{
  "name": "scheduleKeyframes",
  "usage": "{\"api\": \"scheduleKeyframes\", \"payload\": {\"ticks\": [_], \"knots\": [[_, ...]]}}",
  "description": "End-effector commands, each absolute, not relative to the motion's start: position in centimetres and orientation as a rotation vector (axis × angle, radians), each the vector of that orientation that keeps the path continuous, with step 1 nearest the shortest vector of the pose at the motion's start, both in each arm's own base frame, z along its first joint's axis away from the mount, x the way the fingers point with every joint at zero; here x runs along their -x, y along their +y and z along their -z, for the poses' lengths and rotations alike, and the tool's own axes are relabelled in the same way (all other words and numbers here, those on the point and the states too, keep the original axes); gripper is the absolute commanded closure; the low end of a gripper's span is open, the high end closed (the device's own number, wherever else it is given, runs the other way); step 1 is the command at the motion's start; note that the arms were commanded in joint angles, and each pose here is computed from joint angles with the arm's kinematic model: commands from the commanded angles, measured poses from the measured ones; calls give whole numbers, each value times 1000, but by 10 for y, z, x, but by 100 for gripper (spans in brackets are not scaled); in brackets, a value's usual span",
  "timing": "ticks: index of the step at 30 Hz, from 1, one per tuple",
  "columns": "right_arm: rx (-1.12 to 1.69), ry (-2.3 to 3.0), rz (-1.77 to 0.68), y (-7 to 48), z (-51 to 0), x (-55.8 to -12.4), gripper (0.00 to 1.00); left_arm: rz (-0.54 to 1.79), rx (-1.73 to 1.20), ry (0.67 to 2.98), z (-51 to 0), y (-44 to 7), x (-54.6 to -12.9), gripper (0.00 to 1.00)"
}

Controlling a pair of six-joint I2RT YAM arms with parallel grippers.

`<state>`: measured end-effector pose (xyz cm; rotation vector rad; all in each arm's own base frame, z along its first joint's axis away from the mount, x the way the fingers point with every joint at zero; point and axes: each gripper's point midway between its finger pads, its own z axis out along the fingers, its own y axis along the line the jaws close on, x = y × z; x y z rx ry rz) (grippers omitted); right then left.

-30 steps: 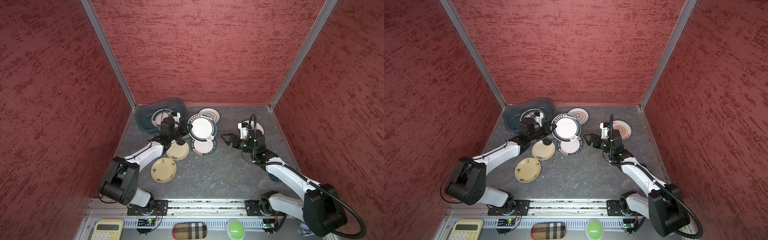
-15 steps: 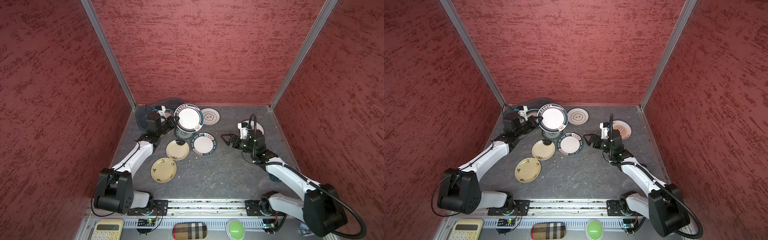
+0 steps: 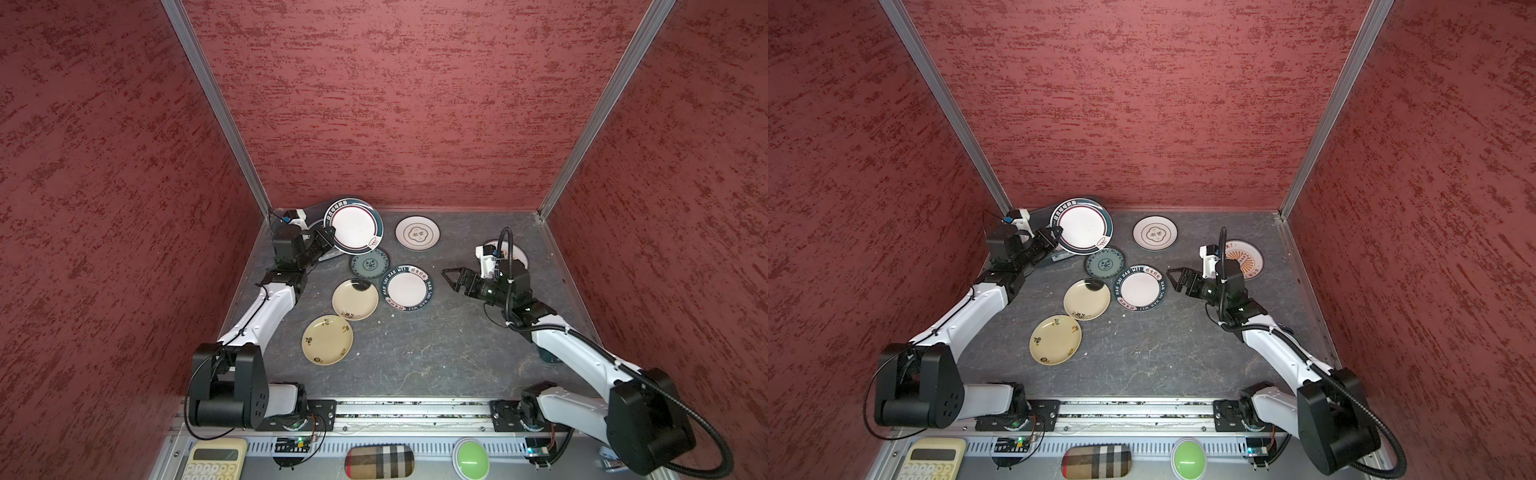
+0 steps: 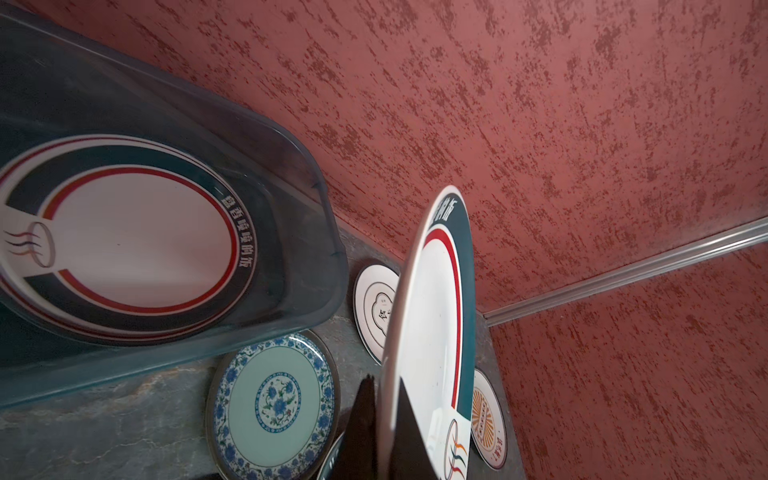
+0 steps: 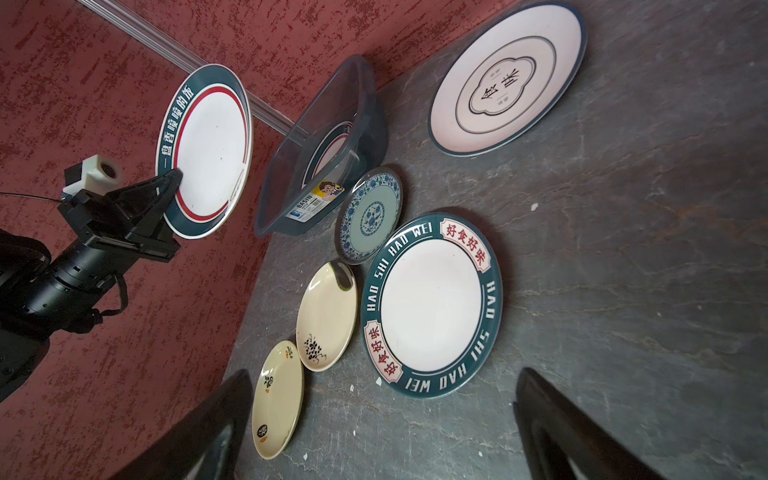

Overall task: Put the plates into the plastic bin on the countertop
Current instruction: 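Carry the plate with the left gripper to the basin while the right gripper withdraws, then lower the plate into the basin with the left gripper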

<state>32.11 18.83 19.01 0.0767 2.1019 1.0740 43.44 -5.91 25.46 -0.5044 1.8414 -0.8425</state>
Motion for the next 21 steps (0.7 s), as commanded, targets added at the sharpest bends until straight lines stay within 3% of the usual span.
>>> {"api": "scheduleKeyframes", "payload": {"ticks": [1, 9, 21], "knots": [[-47, 2070, -1068, 188, -197, -314, 1, 817, 523, 1719, -288, -36, -441, 100], [-63, 2100, -1032, 183, -186, -314, 1, 767, 577, 1717, -283, -8, -456, 100], [-58, 2109, -1014, 179, -186, -307, 1, 649, 668, 1844, -234, 22, -473, 100]]}}
